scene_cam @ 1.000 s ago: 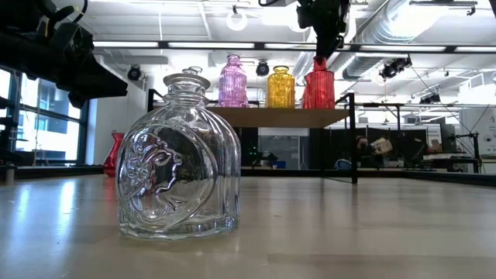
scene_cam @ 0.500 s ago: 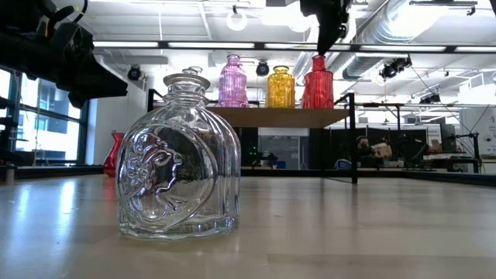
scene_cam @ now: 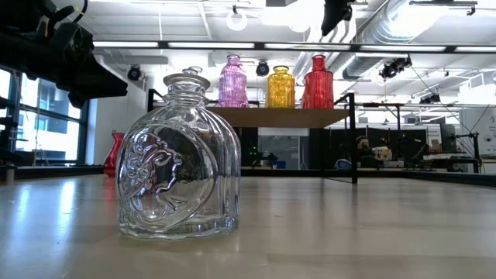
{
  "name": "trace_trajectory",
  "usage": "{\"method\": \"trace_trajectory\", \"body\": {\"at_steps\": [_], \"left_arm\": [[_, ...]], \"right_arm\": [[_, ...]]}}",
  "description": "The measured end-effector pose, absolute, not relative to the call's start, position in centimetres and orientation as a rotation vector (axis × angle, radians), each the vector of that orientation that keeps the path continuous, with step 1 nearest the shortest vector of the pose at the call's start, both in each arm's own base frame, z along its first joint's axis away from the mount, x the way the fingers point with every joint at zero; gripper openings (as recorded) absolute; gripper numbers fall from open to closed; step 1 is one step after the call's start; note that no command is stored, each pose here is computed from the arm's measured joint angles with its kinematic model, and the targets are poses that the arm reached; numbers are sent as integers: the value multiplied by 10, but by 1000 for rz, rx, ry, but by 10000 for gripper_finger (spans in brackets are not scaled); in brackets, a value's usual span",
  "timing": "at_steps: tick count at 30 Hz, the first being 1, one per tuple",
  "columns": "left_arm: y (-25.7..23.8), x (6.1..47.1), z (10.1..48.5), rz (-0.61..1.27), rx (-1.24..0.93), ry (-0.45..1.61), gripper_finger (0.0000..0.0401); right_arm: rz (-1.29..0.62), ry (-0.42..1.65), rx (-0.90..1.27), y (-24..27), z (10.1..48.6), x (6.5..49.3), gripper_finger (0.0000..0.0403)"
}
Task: Sort vases onto shelf
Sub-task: Put the purple vase on the shelf aligned with the other purple vase
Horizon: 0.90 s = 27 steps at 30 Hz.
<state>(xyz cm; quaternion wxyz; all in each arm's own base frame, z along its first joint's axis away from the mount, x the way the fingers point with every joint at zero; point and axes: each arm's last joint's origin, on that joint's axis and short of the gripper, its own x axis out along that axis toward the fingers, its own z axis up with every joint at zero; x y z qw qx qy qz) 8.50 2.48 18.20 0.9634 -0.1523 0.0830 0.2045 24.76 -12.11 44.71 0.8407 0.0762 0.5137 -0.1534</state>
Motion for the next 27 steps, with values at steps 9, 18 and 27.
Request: {"method": "trace_trajectory", "body": {"at_steps": [9,18,27], "left_arm": [[25,85,182,414,-308,168,95],[25,85,182,414,-308,168,95],[25,85,182,414,-308,168,95]], "right_arm": [[-268,1091,175,-72,445,231,96],[-286,1192,328,-30,408,192,96],[-305,1188,516,5,372,188,96]]}}
